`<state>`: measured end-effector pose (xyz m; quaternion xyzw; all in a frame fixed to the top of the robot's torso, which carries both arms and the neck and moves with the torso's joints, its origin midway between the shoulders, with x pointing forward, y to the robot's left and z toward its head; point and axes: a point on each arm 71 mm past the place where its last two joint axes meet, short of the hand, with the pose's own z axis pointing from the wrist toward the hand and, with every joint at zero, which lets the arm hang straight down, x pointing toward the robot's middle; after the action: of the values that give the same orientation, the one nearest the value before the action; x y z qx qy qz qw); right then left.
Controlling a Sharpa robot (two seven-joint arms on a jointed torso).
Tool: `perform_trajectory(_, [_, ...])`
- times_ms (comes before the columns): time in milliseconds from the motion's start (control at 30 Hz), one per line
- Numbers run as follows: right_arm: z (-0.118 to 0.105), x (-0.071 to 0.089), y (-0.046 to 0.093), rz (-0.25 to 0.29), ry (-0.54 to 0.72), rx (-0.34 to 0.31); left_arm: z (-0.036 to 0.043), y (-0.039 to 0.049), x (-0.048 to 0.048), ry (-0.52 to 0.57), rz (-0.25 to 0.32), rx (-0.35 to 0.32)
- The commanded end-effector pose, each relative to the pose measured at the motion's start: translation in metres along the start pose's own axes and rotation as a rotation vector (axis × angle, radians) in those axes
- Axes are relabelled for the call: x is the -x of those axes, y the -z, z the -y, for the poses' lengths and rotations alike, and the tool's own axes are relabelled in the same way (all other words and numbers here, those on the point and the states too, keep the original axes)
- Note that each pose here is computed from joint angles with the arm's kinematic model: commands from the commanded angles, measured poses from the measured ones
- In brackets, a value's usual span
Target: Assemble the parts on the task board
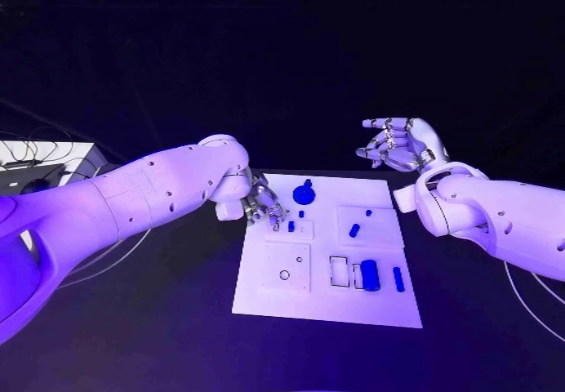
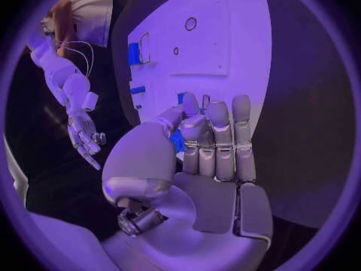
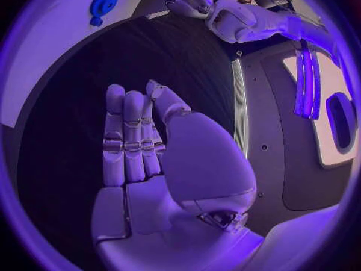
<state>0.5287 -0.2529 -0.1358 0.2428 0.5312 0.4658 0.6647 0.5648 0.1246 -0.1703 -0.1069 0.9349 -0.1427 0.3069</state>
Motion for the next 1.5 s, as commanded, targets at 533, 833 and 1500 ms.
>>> perform_trajectory(533, [-0.003, -0.003, 0.000, -0.034, 0.004, 0.021, -0.0081, -0.0004, 0.0048, -0.072, -0.038, 0.007])
perform_trajectory(833, [-0.003, -0.003, 0.001, -0.037, 0.005, 0.022, -0.0169, 0.0061, 0.0122, 0.018, 0.014, -0.031])
perform_trajectory(1500, [-0.001, -0.001, 0.002, -0.036, 0.013, 0.021, -0.0464, 0.0375, 0.0353, 0.203, 0.209, -0.129])
